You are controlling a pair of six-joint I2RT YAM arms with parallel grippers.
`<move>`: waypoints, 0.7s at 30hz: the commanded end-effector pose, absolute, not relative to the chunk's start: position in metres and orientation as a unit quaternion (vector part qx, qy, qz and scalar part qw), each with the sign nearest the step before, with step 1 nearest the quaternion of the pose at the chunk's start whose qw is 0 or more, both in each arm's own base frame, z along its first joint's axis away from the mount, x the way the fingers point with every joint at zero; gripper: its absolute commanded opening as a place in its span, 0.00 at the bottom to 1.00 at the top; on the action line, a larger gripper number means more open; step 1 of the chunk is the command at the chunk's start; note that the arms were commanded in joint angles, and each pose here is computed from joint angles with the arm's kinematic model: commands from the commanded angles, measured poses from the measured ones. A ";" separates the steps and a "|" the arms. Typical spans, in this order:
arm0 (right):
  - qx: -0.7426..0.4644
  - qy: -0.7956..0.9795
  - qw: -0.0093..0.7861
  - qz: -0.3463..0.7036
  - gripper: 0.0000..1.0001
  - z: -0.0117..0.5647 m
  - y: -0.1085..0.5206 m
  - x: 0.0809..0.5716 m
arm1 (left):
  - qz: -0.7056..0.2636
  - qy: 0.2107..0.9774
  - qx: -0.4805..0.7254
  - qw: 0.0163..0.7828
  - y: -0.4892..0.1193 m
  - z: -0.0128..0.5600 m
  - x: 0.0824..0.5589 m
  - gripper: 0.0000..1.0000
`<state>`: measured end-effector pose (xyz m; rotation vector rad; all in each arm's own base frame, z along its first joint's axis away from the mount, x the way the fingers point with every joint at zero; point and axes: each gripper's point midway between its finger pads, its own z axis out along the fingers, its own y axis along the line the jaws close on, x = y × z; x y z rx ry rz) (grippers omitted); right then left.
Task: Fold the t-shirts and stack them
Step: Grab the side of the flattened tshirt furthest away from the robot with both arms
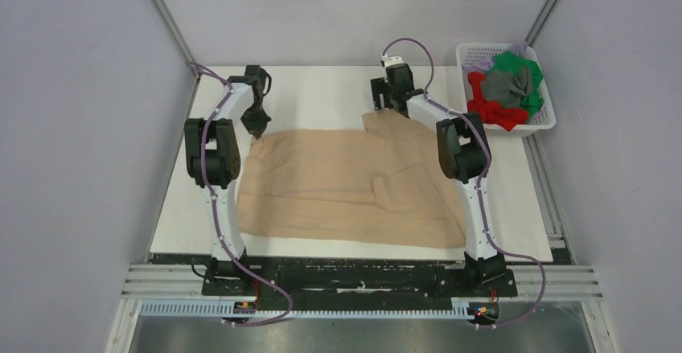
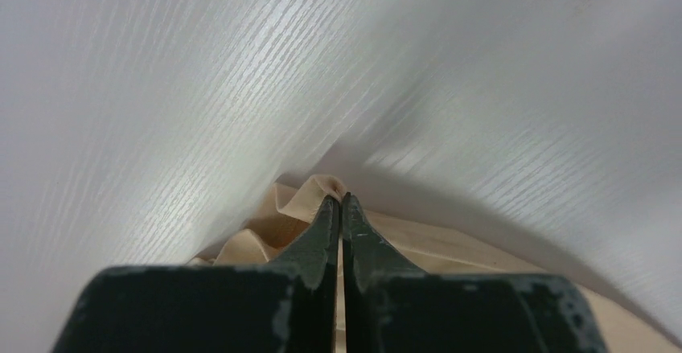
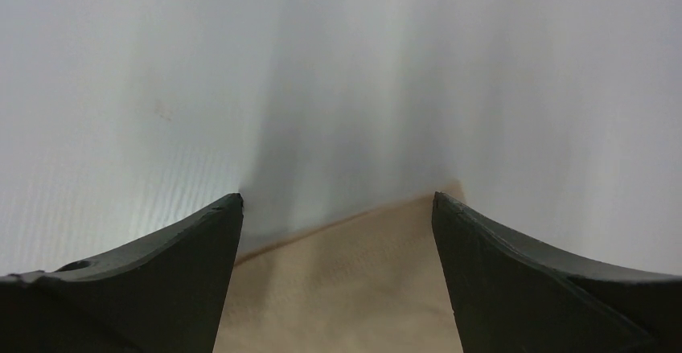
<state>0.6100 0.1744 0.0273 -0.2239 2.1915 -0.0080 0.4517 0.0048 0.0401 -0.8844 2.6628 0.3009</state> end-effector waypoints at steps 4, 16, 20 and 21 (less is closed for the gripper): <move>-0.121 0.902 0.405 -0.090 0.89 0.039 0.138 0.576 | 0.079 0.930 -0.296 0.203 -0.002 0.072 0.456 0.02; -0.074 0.923 0.378 -0.012 0.59 0.011 0.158 0.557 | 0.062 0.930 -0.297 0.209 -0.007 0.075 0.455 0.02; -0.042 0.923 0.382 0.010 0.34 0.005 0.164 0.555 | 0.061 0.929 -0.297 0.211 -0.008 0.077 0.455 0.02; -0.035 0.922 0.386 0.012 0.25 0.006 0.164 0.556 | 0.061 0.929 -0.297 0.212 -0.008 0.077 0.455 0.02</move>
